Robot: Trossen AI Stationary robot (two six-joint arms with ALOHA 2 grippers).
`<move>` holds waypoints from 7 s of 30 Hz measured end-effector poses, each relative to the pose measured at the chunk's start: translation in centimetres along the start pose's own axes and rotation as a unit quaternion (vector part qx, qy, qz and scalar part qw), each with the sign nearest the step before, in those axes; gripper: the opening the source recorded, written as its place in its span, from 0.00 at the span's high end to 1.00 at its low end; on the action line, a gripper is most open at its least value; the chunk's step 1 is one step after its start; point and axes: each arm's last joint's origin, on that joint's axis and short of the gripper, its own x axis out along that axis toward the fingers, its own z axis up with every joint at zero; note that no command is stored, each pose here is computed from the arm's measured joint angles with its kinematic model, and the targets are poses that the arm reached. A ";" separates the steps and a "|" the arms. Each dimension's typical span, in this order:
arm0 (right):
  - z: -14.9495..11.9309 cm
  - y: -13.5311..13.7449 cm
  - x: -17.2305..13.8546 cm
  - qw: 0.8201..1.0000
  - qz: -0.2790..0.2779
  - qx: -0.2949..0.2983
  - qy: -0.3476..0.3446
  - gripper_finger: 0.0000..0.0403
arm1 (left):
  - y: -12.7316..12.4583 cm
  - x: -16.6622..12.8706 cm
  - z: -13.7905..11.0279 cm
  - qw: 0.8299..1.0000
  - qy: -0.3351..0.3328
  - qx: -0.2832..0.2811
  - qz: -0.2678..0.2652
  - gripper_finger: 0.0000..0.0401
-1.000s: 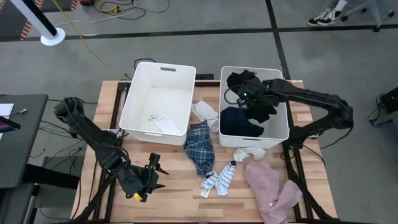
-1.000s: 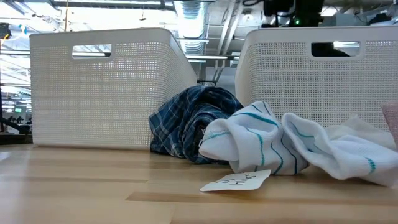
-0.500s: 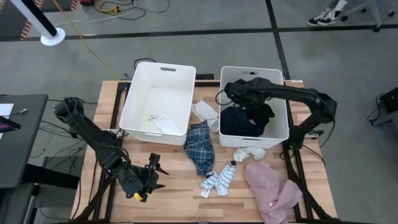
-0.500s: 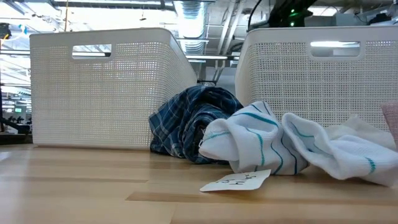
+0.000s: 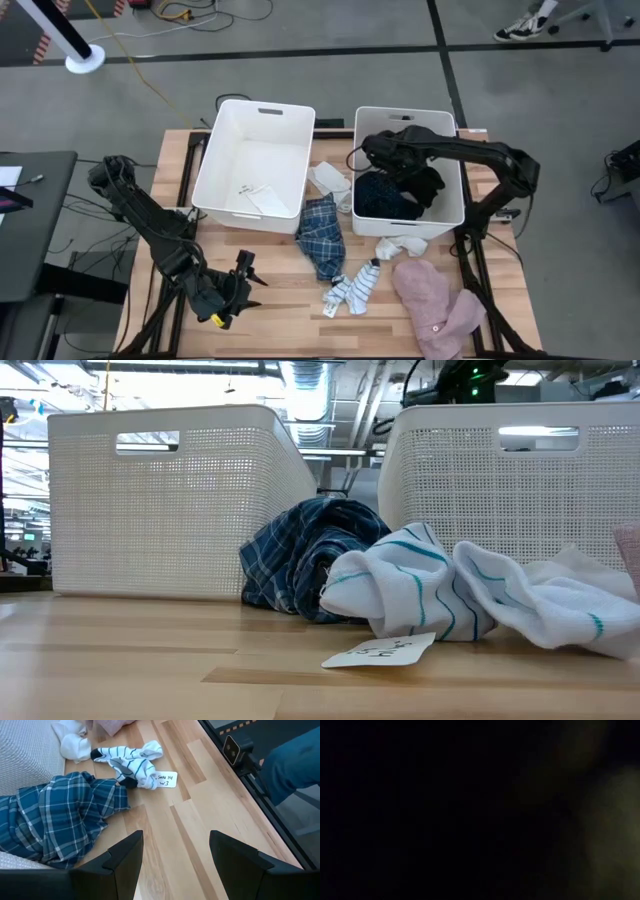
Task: Sort clothes
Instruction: Put the black pants into the right white laundry bin, then put the pink shirt into the right white laundry bin
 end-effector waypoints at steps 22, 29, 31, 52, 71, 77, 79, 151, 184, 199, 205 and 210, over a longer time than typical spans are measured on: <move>-2.5 -2.9 -5.1 0.988 0.098 0.045 -0.108 0.34 | 0.1 0.0 0.1 1.000 -0.004 0.003 0.008 0.44; -3.3 -3.1 -6.7 0.976 0.142 0.040 -0.160 0.34 | 0.1 0.0 0.1 1.000 -0.004 0.002 0.009 0.44; -3.6 -3.0 -7.4 0.969 0.164 0.037 -0.181 0.34 | 0.1 0.0 0.1 1.000 -0.003 0.002 0.009 0.44; -12.2 -1.7 -14.1 0.872 0.372 -0.120 -0.296 0.34 | 0.1 0.0 0.0 1.000 -0.003 -0.013 0.009 0.44; -22.0 0.7 -15.9 0.829 0.487 -0.205 -0.183 0.34 | 0.2 0.3 0.0 1.000 -0.002 -0.022 0.013 0.44; -24.3 2.0 -15.6 0.836 0.481 -0.216 -0.154 0.34 | 0.3 0.4 0.1 1.000 -0.002 -0.024 0.015 0.44; -25.0 2.7 -15.4 0.839 0.475 -0.220 -0.148 0.34 | 0.3 0.4 0.1 1.000 -0.003 -0.025 0.014 0.44; -36.5 16.2 -1.5 0.968 0.144 -0.203 0.031 0.95 | 0.6 3.6 -3.6 0.989 -0.123 -0.074 -0.031 0.44; -33.4 19.8 -9.6 0.861 0.367 -0.208 -0.285 1.00 | -2.4 18.4 -0.8 0.956 -0.243 0.106 0.123 0.44; -32.8 21.6 -11.8 0.802 0.454 -0.221 -0.319 1.00 | -4.1 22.0 1.6 0.904 -0.148 0.300 0.266 0.12; -32.2 21.9 -11.9 0.801 0.460 -0.219 -0.316 1.00 | -3.8 22.1 2.2 0.903 -0.134 0.288 0.288 0.11; -31.5 22.3 -12.3 0.790 0.475 -0.223 -0.316 1.00 | -3.6 22.0 2.5 0.901 -0.128 0.278 0.307 0.21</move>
